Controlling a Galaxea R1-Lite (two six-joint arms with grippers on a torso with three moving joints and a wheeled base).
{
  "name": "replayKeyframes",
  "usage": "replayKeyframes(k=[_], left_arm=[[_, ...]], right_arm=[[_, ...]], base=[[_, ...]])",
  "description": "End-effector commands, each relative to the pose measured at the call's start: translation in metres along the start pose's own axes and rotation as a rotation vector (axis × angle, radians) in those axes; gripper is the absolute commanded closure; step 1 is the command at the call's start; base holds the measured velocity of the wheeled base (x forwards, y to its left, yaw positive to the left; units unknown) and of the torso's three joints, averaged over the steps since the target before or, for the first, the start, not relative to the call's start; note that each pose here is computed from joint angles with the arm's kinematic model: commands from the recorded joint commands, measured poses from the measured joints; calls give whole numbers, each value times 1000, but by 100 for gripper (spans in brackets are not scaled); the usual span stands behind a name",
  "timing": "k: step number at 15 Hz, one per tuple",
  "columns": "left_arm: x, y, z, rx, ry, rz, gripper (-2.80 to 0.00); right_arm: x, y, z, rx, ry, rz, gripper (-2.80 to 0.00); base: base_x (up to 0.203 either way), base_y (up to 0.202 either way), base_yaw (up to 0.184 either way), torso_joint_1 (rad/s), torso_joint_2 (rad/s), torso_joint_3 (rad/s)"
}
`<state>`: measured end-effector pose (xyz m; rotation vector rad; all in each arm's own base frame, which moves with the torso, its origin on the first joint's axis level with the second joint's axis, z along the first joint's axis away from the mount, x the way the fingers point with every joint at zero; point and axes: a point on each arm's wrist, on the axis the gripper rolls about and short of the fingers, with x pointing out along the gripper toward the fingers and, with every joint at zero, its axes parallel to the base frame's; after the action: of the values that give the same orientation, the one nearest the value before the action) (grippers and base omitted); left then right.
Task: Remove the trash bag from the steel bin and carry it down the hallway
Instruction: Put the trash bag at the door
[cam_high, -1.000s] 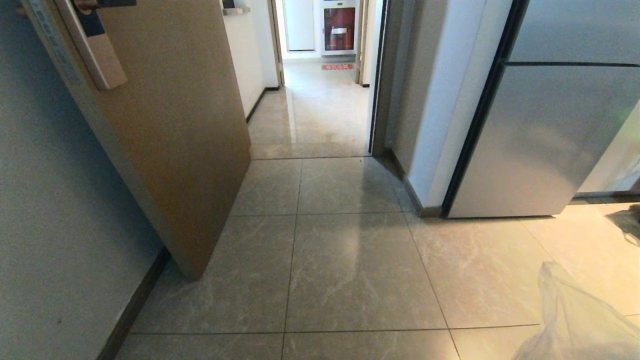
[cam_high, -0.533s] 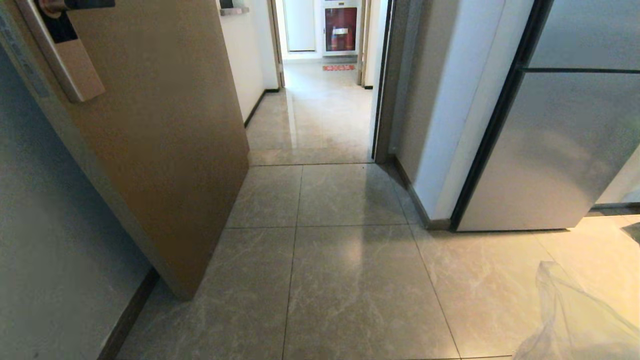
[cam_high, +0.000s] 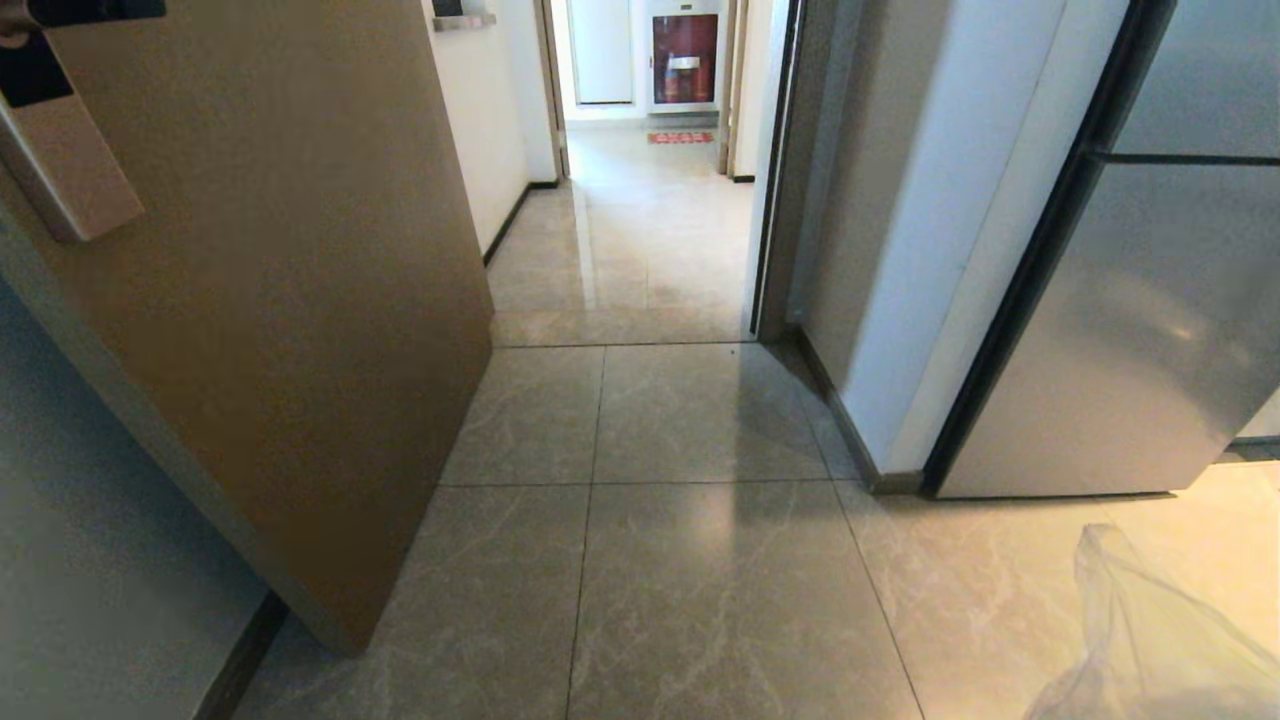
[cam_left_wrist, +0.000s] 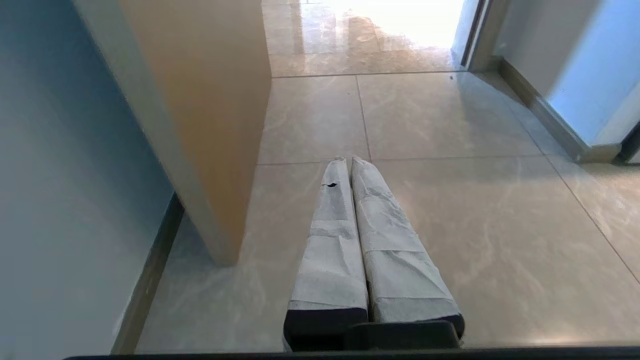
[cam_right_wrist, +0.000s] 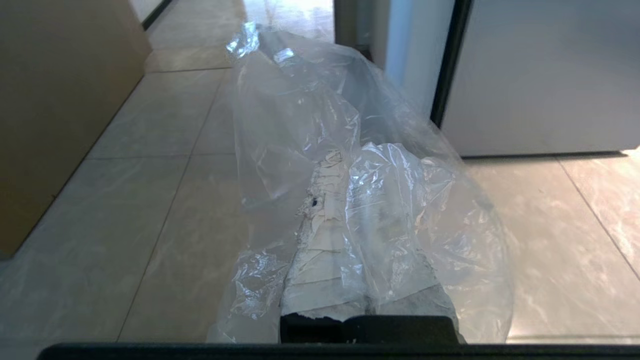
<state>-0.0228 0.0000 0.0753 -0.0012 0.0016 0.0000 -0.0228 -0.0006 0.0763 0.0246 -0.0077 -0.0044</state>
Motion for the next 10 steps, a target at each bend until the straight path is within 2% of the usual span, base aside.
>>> replayKeyframes(k=[1, 10], left_arm=[[0, 0, 0, 0, 0, 0, 0], [0, 0, 0, 0, 0, 0, 0]], right_arm=[[0, 0, 0, 0, 3, 0, 0], [0, 0, 0, 0, 3, 0, 0]], base=[[191, 0, -1, 2, 1, 7], [194, 0, 1, 3, 4, 2]])
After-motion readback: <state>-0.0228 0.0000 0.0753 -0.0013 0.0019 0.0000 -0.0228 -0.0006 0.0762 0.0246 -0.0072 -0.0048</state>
